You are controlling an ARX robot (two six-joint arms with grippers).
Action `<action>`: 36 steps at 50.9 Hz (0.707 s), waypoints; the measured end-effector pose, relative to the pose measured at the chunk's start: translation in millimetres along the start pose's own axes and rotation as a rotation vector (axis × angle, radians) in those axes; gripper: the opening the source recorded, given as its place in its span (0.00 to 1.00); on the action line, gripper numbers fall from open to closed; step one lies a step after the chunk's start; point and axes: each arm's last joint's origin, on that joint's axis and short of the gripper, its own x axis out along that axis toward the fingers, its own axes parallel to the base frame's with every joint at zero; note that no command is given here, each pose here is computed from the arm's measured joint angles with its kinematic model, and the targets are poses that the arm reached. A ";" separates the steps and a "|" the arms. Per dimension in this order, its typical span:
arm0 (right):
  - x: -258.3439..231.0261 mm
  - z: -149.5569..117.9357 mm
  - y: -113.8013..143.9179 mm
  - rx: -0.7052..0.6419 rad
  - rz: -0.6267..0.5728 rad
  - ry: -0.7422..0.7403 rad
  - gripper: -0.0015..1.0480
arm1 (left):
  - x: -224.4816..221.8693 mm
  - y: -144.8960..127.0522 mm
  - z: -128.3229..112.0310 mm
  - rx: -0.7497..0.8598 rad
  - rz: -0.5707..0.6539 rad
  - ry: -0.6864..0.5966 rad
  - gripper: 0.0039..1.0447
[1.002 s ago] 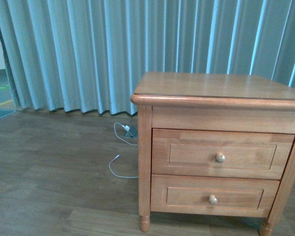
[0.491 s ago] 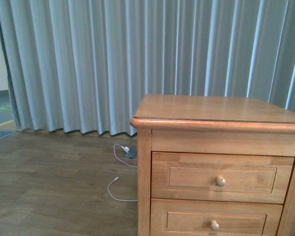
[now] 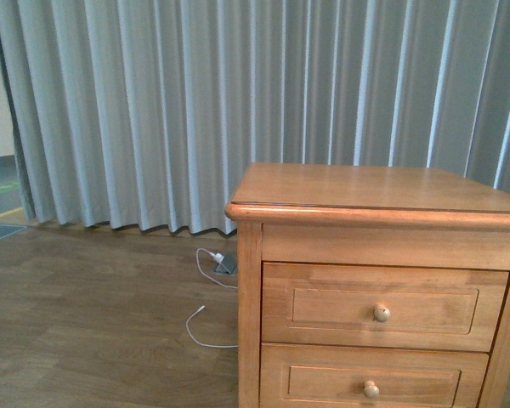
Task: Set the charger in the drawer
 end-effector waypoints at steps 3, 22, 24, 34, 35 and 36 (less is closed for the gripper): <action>-0.9 -1.4 0.0 0.000 0.000 0.000 0.02 | 0.0 0.0 0.0 0.000 0.000 0.000 0.95; -12.9 -15.4 0.1 -0.002 0.002 0.002 0.02 | 0.0 -0.1 0.0 0.000 -0.002 0.000 0.95; -13.0 -15.4 0.1 -0.002 0.001 0.002 0.02 | 0.0 -0.1 0.0 0.000 -0.002 0.000 0.95; -13.0 -15.3 0.1 -0.002 0.001 0.001 0.02 | 0.0 0.0 0.0 0.000 -0.001 0.000 0.95; -13.0 -15.3 0.1 -0.002 0.001 0.001 0.02 | 0.0 0.0 0.0 0.000 -0.002 0.000 0.95; -13.0 -15.3 0.1 -0.002 0.001 0.001 0.02 | 0.0 0.0 0.0 0.000 -0.002 0.000 0.95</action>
